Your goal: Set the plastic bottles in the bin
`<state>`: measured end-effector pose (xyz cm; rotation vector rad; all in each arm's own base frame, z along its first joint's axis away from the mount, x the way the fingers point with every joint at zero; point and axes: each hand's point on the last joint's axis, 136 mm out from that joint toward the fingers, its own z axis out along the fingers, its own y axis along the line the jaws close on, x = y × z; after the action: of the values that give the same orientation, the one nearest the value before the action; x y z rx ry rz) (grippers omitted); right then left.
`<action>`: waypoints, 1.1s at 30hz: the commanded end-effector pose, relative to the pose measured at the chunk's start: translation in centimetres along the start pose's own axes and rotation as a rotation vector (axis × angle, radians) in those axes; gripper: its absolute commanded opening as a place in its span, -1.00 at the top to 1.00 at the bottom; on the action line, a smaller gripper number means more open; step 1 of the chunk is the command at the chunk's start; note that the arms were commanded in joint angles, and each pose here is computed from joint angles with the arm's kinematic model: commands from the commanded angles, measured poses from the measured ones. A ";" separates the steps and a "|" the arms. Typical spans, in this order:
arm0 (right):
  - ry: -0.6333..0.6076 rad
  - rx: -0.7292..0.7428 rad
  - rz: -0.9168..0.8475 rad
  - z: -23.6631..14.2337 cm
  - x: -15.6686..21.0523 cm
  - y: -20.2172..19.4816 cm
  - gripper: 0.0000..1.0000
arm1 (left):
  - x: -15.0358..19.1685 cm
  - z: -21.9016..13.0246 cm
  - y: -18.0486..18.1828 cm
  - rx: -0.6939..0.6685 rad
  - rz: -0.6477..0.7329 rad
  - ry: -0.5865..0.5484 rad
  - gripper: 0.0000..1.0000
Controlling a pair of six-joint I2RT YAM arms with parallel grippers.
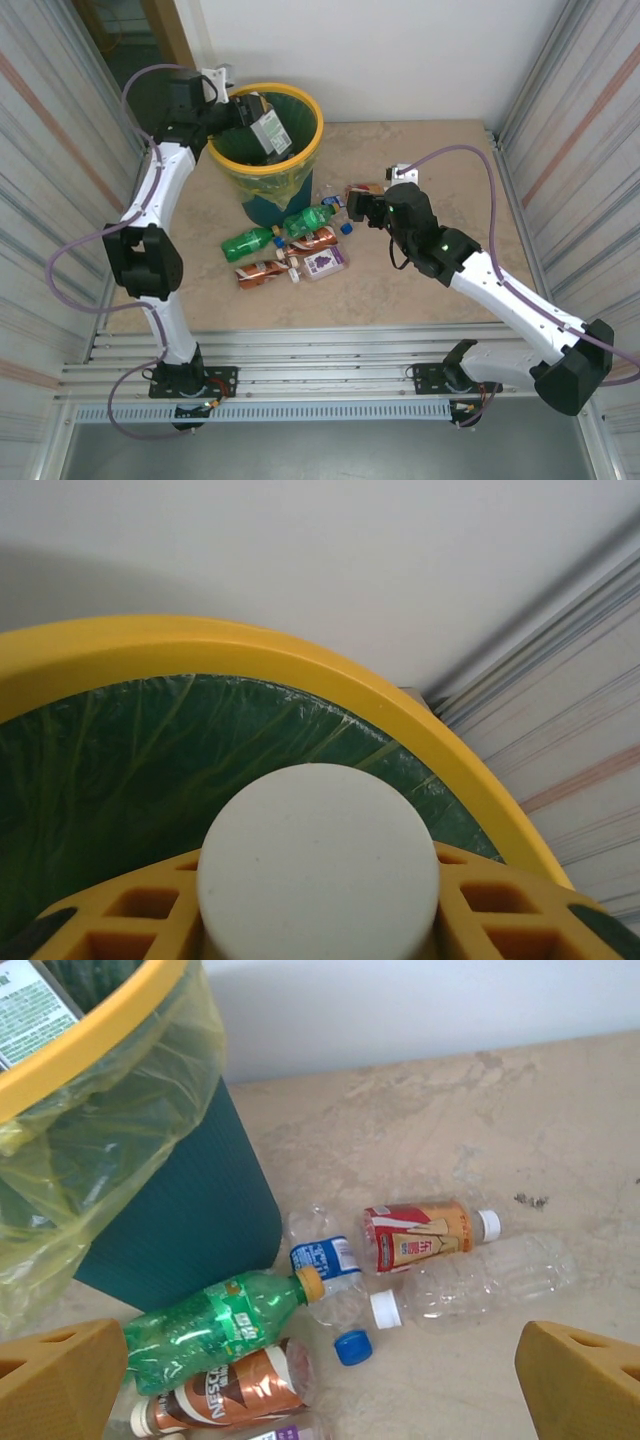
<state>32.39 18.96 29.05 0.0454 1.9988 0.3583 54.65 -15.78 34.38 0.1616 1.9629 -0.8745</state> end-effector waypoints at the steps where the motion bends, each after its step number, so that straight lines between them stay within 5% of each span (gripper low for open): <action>1: 0.007 0.042 0.050 0.2 0.2 -0.9 -0.96 | -0.5 0.4 -1.1 0.031 0.062 -0.001 0.58; 8: 0.026 0.062 0.060 0.5 0.7 -1.5 -0.96 | -0.3 1.1 -1.2 0.032 0.086 0.004 -0.09; 16: 0.035 0.084 0.060 0.6 1.0 -2.1 -0.96 | -2.0 -0.5 -1.9 -0.015 0.126 -0.037 -0.57; 33: 0.036 0.112 0.086 0.6 1.0 -2.9 -0.96 | -5.7 -9.0 -7.7 -0.035 0.261 -0.210 -0.80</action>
<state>32.60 17.64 27.51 0.1359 2.0534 0.3355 49.86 -14.94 42.67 0.2588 1.8046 -0.7112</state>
